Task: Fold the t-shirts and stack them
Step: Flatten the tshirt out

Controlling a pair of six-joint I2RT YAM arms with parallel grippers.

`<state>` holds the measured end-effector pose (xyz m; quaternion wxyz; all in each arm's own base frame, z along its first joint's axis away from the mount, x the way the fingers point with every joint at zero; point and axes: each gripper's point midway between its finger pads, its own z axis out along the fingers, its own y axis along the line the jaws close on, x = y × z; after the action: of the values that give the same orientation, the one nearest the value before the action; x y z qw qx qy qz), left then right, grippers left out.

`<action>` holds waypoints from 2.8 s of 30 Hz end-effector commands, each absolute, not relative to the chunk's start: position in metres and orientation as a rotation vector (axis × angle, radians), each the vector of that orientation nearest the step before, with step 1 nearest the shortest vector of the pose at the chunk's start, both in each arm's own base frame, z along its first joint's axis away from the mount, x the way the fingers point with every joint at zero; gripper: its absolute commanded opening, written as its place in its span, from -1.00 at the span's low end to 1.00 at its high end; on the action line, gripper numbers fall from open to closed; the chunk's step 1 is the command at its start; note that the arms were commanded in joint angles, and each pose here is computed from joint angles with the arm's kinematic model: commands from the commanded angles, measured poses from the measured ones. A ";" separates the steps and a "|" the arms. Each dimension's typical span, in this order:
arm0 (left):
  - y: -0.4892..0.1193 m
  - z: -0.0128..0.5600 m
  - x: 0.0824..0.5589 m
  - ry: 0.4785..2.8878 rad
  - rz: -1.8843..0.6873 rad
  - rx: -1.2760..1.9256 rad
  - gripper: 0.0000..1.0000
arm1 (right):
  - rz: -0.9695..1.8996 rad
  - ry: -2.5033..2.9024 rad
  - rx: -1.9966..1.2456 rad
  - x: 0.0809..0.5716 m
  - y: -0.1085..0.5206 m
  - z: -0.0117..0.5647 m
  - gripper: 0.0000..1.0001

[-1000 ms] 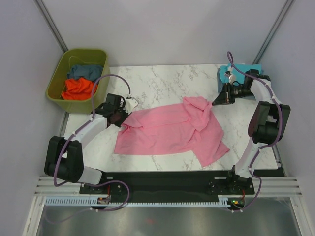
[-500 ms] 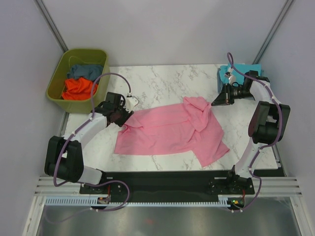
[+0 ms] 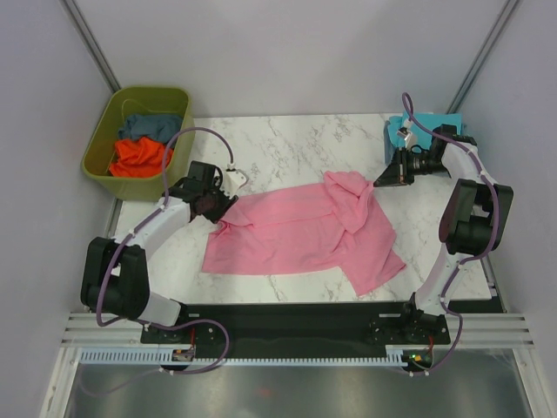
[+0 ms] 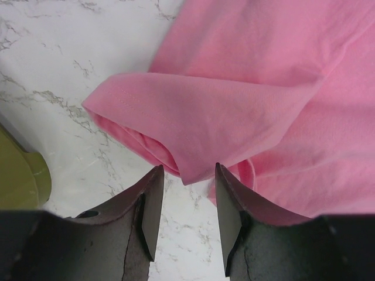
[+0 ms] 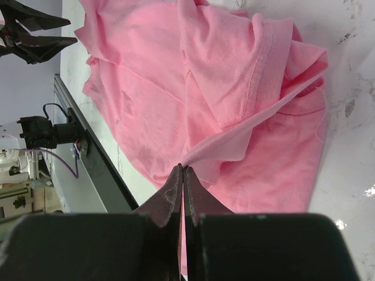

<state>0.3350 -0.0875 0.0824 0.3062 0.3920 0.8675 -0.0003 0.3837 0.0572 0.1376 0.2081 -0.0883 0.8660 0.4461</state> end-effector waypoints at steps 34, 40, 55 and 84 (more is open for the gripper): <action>-0.108 0.082 0.339 2.311 -0.133 1.057 -0.96 | 1.219 2.330 -0.271 0.403 0.057 0.151 -0.92; -0.112 0.132 0.366 2.176 -0.081 1.028 -0.96 | 1.103 2.268 -0.327 0.418 0.050 0.181 -0.95; -0.119 0.217 0.397 1.963 -0.013 0.975 -0.96 | 0.894 2.094 -0.298 0.440 0.036 0.256 -1.00; -0.090 0.386 0.358 1.608 0.104 0.841 -0.96 | 0.276 1.695 -0.126 0.405 -0.016 0.450 -1.00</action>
<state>0.3619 -0.0962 0.3975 0.6323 0.3505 0.6901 0.0336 0.4262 -0.0135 0.3969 0.5945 -0.0711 0.7869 0.1492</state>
